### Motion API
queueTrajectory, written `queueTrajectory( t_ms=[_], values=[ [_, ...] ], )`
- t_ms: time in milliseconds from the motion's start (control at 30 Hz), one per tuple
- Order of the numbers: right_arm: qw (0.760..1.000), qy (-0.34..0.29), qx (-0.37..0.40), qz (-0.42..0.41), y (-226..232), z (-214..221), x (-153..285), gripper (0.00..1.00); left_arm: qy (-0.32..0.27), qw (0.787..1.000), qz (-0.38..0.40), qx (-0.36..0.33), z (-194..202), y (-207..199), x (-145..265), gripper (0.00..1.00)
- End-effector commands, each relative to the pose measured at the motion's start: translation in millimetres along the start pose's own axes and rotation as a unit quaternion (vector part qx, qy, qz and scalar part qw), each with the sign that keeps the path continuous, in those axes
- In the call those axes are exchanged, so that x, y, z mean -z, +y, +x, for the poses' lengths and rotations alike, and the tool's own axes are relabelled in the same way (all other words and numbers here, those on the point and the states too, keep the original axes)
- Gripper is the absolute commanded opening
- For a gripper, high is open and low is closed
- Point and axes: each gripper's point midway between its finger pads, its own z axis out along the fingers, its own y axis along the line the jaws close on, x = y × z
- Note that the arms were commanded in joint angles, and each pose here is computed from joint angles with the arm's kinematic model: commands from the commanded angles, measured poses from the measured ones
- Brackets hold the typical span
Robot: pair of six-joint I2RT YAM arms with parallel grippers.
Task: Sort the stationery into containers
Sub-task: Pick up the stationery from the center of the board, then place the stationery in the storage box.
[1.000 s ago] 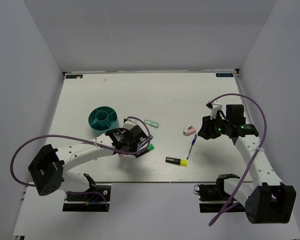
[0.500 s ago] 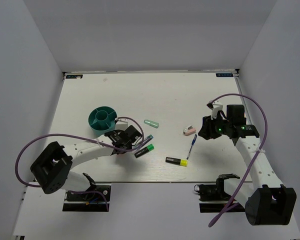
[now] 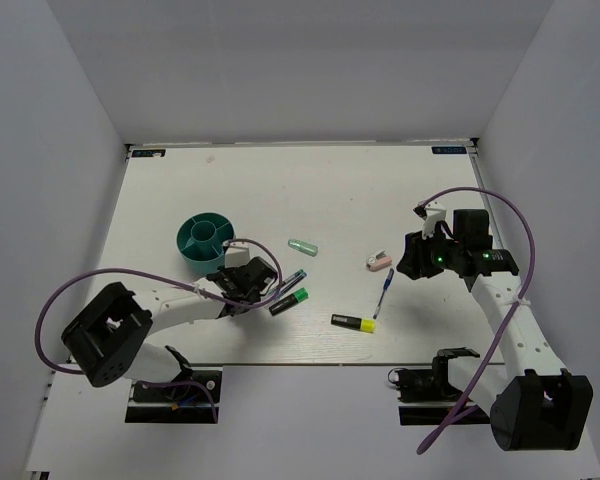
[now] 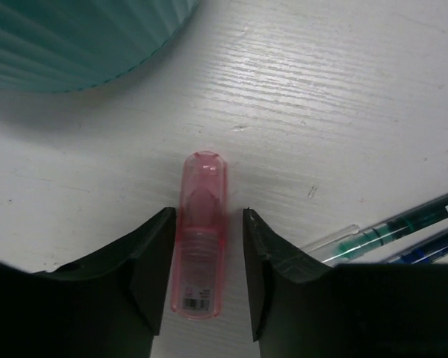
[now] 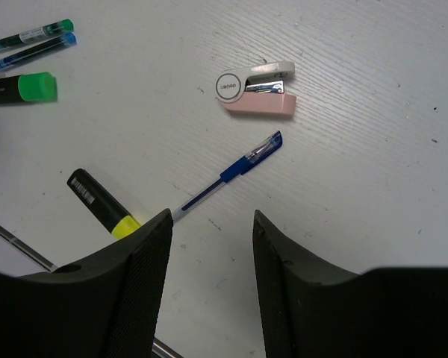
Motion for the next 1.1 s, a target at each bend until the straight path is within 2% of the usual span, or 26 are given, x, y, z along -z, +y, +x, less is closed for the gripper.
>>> queueTrajectory(
  t_ms=[0,67,100,200,333,500,633,667,700,733,800,867,900,967,1000,1067],
  values=[
    [1.000,-0.004,0.001,0.003,-1.0,-1.1,1.5,0.51,0.014,1.000,-0.007,-0.005,17.6,10.4,-8.0,0.50],
    [1.000,-0.004,0.001,0.003,-1.7,-1.0,1.1,0.51,0.015,1.000,-0.001,-0.006,20.1,10.8,-7.5,0.42],
    [1.000,-0.005,0.002,0.003,-1.1,-1.4,1.5,0.51,0.013,1.000,0.002,-0.008,19.7,10.5,-7.0,0.32],
    [1.000,-0.006,0.003,0.006,-2.0,-1.8,1.7,0.51,0.000,0.999,0.022,-0.025,12.4,2.8,5.0,0.17],
    [1.000,-0.007,0.004,0.008,-3.3,-2.7,1.7,0.51,-0.045,0.996,0.069,-0.041,-26.1,-27.6,46.6,0.08],
    [1.000,-0.007,0.004,0.006,-1.9,-2.6,2.2,0.51,-0.105,0.990,0.093,-0.032,-80.8,-31.1,90.9,0.05],
    [1.000,-0.011,0.006,0.005,-1.2,-3.0,2.6,0.52,-0.178,0.983,0.034,-0.017,-129.1,4.2,111.6,0.02],
    [1.000,-0.009,0.002,0.007,-2.0,-2.1,2.7,0.52,-0.182,0.983,0.009,-0.011,-137.6,20.1,107.2,0.00],
    [1.000,-0.010,0.004,0.004,-0.8,-1.8,2.6,0.52,-0.193,0.981,-0.019,0.023,-149.3,44.0,106.3,0.00],
    [1.000,-0.010,0.004,0.004,-0.8,-1.8,2.6,0.52,-0.192,0.981,-0.018,0.023,-149.1,43.8,106.2,0.00],
    [1.000,-0.007,0.003,0.002,-0.3,-0.9,1.8,0.52,-0.175,0.981,-0.053,0.064,-151.3,71.1,99.8,0.00],
    [1.000,-0.009,0.002,0.003,-0.7,-2.5,2.3,0.52,-0.153,0.980,-0.046,0.118,-144.9,76.3,95.8,0.00],
    [1.000,-0.004,0.001,0.002,-1.5,-1.0,0.5,0.52,-0.146,0.975,-0.066,0.157,-143.8,91.1,90.4,0.00],
    [1.000,-0.010,0.002,0.001,0.0,-2.6,2.2,0.52,-0.125,0.973,-0.058,0.187,-137.1,92.0,86.5,0.00],
    [1.000,-0.008,0.002,0.001,0.3,-1.6,1.9,0.52,-0.120,0.964,-0.071,0.228,-138.2,101.1,82.4,0.00],
    [1.000,-0.010,0.003,0.001,0.2,-2.5,2.1,0.54,-0.098,0.960,-0.076,0.253,-132.8,105.2,74.6,0.00]
  ],
)
